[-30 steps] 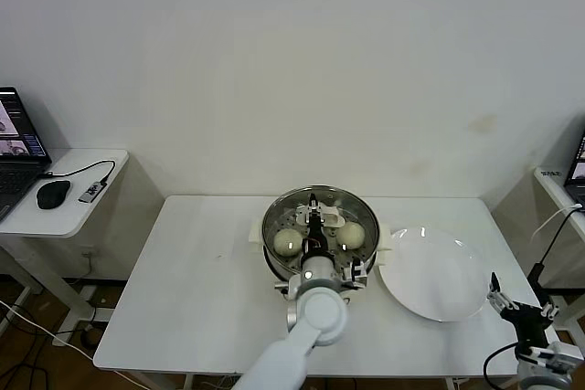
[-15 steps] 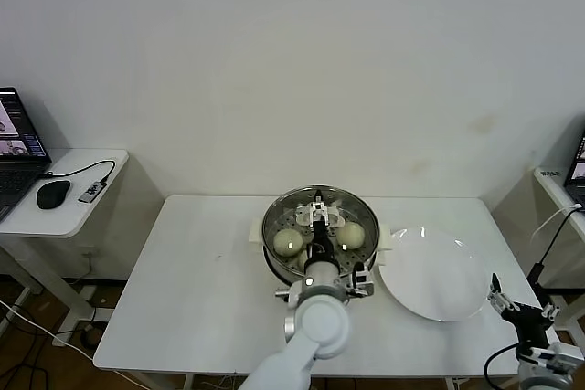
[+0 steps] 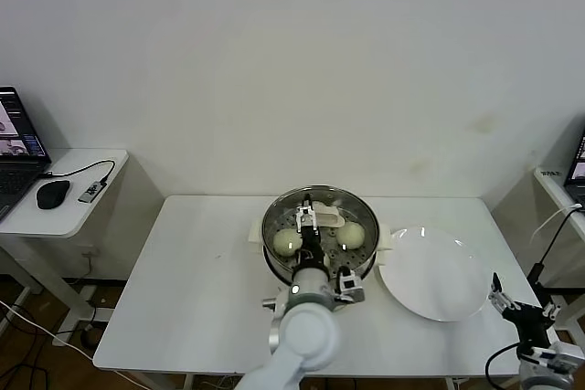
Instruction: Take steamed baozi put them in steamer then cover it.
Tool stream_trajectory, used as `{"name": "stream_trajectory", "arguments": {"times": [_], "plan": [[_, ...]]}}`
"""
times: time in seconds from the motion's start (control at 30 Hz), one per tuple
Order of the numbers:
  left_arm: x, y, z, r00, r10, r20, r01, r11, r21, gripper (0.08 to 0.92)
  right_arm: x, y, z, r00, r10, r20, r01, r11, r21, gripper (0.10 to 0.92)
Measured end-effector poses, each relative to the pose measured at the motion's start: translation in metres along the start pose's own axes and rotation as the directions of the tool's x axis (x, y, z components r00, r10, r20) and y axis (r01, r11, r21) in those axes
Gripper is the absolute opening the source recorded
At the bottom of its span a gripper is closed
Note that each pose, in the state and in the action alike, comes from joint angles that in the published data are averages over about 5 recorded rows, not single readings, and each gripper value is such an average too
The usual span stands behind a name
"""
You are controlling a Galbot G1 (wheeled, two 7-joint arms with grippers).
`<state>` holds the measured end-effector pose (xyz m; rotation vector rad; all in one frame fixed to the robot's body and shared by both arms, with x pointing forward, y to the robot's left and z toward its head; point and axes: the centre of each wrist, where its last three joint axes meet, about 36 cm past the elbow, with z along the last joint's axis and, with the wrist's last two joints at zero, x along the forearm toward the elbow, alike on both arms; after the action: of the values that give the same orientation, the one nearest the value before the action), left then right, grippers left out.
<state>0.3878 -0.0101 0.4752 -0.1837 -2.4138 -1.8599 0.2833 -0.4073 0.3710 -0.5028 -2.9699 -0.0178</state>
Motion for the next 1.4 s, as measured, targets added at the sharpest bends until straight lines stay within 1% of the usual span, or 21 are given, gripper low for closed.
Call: {"name": "stream_trajectory", "arguments": {"times": [0.17,0.3,0.4,0.5,0.6,0.73,0.9,1.0,1.17,1.27,1.4], "plan": [[0.010,0.017,0.018,0.9999,-0.009,-0.005,0.010,0.998,0.062,0.823,0.001,0.000,-0.003,1.000,-0.014,0.004,0.014,1.000,0.003,0.823],[0.016,0.032,0.043,0.9997,-0.019,-0.017,0.021,0.989,0.144,0.823,0.002,0.002,-0.004,0.999,-0.041,0.001,0.041,0.999,0.000,0.823],[0.015,0.038,0.070,0.9996,-0.023,-0.018,0.027,0.978,0.206,0.823,0.004,0.006,-0.005,0.997,-0.075,-0.006,0.075,0.997,-0.005,0.823],[0.011,0.042,0.102,0.9997,-0.025,-0.003,0.025,0.962,0.271,0.823,0.007,0.010,-0.006,0.993,-0.116,-0.018,0.116,0.993,-0.006,0.823],[0.007,0.043,0.135,0.9994,-0.031,0.015,0.024,0.933,0.358,0.823,0.009,0.014,-0.007,0.987,-0.159,-0.030,0.159,0.987,0.001,0.823],[0.006,0.039,0.177,0.9985,-0.046,0.029,0.025,0.869,0.494,0.823,0.013,0.019,-0.008,0.977,-0.208,-0.044,0.209,0.978,0.018,0.823],[0.020,0.025,0.219,0.9987,-0.046,0.024,0.019,0.756,0.654,0.823,0.023,0.027,-0.003,0.964,-0.257,-0.067,0.260,0.965,0.038,0.823],[0.034,0.011,0.237,0.9997,-0.021,0.011,0.006,0.686,0.728,0.823,0.029,0.029,0.002,0.957,-0.279,-0.086,0.283,0.958,0.049,0.823],[0.063,-0.015,0.254,0.9989,0.045,-0.010,-0.019,0.588,0.809,0.823,0.040,0.030,0.004,0.942,-0.312,-0.123,0.321,0.945,0.066,0.823],[0.080,-0.028,0.259,0.9962,0.085,-0.022,-0.028,0.546,0.837,0.823,0.046,0.033,0.002,0.930,-0.334,-0.152,0.347,0.936,0.065,0.823],[0.096,-0.038,0.264,0.9915,0.122,-0.045,-0.024,0.509,0.861,0.823,0.053,0.039,-0.002,0.914,-0.362,-0.183,0.378,0.924,0.063,0.823]]}}
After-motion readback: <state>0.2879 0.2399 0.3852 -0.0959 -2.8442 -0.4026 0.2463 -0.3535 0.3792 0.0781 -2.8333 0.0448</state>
